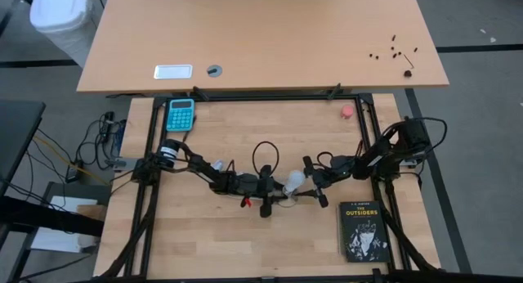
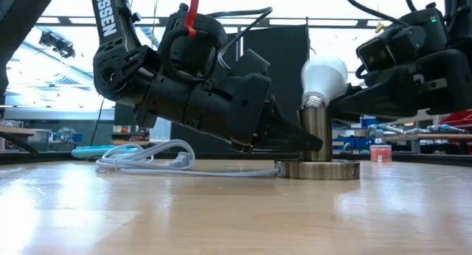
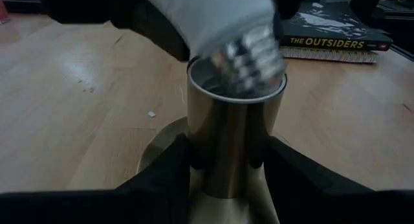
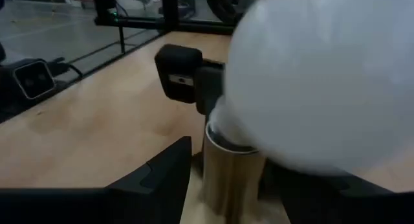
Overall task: Screw lightbulb
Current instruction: Insert the lightbulb into the lamp
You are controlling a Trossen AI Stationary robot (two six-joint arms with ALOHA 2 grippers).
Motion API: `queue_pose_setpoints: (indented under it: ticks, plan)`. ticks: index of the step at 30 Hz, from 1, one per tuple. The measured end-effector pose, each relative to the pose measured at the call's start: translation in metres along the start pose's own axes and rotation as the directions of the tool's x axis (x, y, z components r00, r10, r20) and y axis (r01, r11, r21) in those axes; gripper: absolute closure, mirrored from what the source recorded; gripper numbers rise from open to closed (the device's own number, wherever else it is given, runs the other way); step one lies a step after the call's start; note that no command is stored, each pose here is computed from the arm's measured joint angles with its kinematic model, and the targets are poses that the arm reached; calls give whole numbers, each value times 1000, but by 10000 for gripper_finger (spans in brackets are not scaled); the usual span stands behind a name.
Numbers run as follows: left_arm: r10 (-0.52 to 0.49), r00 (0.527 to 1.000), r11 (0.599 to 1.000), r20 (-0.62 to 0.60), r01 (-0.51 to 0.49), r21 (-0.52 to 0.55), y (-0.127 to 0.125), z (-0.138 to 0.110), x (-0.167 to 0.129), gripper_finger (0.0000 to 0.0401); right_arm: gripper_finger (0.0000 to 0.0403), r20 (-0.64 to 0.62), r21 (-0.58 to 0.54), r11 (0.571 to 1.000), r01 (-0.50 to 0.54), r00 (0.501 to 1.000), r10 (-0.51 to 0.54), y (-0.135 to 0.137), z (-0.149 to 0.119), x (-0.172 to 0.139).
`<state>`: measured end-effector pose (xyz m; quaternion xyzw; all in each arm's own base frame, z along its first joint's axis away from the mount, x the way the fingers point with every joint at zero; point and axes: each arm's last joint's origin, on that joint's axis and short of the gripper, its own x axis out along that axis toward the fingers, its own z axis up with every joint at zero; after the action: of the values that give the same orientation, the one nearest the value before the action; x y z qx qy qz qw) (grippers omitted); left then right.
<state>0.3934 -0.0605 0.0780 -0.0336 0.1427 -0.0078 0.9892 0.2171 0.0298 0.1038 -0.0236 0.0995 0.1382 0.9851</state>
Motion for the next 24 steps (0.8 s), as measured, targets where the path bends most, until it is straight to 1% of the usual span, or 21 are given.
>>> queue_pose_setpoints:
  ticks: [4, 6, 11, 18, 24]
  plan:
    - [-1, 1000, 1000, 3, 1, -3, 0, 0, 0, 233, 187, 49, -7, 1000, 19, 999, -19, -1, 11, 2]
    - [-1, 1000, 1000, 4, 1, -4, 0, 0, 0, 233, 187, 28, -5, 1000, 24, 999, -24, -2, 15, 4]
    - [-7, 1000, 1000, 5, 7, -8, -1, 0, 0, 232, 187, -74, 6, 1000, 28, 997, -28, -4, 24, 12]
    - [-14, 1000, 1000, 7, 14, -27, -1, 1, 0, 232, 187, -76, 5, 999, 34, 997, -34, -4, 40, 5]
    - [-14, 1000, 1000, 10, 14, -27, -1, 1, 0, 232, 187, -156, 6, 999, 51, 987, -49, -5, 50, 8]
